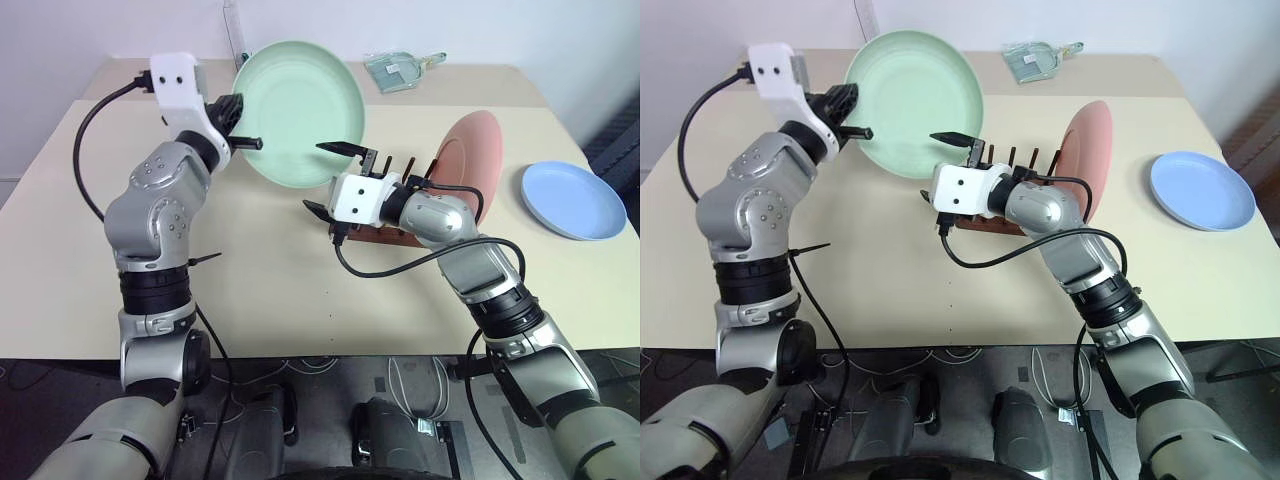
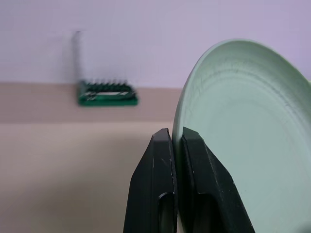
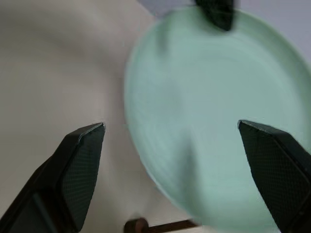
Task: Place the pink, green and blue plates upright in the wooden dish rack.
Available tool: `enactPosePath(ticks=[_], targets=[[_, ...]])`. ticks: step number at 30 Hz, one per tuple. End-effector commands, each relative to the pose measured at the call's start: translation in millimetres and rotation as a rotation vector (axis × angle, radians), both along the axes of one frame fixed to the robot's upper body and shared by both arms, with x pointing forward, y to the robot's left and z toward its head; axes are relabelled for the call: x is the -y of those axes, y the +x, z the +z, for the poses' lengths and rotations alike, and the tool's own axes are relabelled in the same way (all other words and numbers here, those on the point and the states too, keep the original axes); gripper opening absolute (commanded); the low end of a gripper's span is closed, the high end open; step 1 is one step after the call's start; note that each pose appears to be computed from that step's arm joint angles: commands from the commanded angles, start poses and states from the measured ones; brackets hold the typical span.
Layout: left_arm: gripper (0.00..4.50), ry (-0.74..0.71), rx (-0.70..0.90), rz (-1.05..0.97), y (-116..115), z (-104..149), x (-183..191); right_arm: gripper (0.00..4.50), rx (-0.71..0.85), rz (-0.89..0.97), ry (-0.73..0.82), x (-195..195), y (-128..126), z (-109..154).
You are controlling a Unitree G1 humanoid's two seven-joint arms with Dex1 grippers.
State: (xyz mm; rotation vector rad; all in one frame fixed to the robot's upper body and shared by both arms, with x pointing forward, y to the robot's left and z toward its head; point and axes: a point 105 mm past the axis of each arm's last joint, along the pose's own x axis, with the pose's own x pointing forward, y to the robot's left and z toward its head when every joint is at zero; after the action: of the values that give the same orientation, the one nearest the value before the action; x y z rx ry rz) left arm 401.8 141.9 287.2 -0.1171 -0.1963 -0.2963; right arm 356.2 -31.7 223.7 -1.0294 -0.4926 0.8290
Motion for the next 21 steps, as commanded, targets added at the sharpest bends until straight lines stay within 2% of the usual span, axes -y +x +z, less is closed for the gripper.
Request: enactPosePath(ticks=[1,5,7,9,15,21], targets=[[0.05,-0.012,0.079,-0.049,-7.4,21.9,9.7,4.50,0.088,-0.015,-0.019,-2.1,2.2,7.9],[0.05,-0.015,0.083,-0.072,-9.7,22.8,14.3,4.50,0.127,-0.046,-0.051,-0.4,8.4,5.1],[0.00,-0.022,0.085,-0.084,-11.8,23.8,15.4,3.94,0.144,-0.061,-0.072,1.6,11.2,2.9],[0.00,-0.027,0.086,-0.093,-13.2,24.3,15.9,3.14,0.156,-0.071,-0.099,3.6,13.8,-0.2],[0.00,-0.031,0.079,-0.093,-13.9,22.7,15.6,0.03,0.182,-0.069,-0.114,2.5,15.2,-0.5],[0.00,-0.074,0.071,-0.090,-13.2,23.7,13.2,0.03,0.201,-0.073,-0.122,3.9,16.6,0.6]])
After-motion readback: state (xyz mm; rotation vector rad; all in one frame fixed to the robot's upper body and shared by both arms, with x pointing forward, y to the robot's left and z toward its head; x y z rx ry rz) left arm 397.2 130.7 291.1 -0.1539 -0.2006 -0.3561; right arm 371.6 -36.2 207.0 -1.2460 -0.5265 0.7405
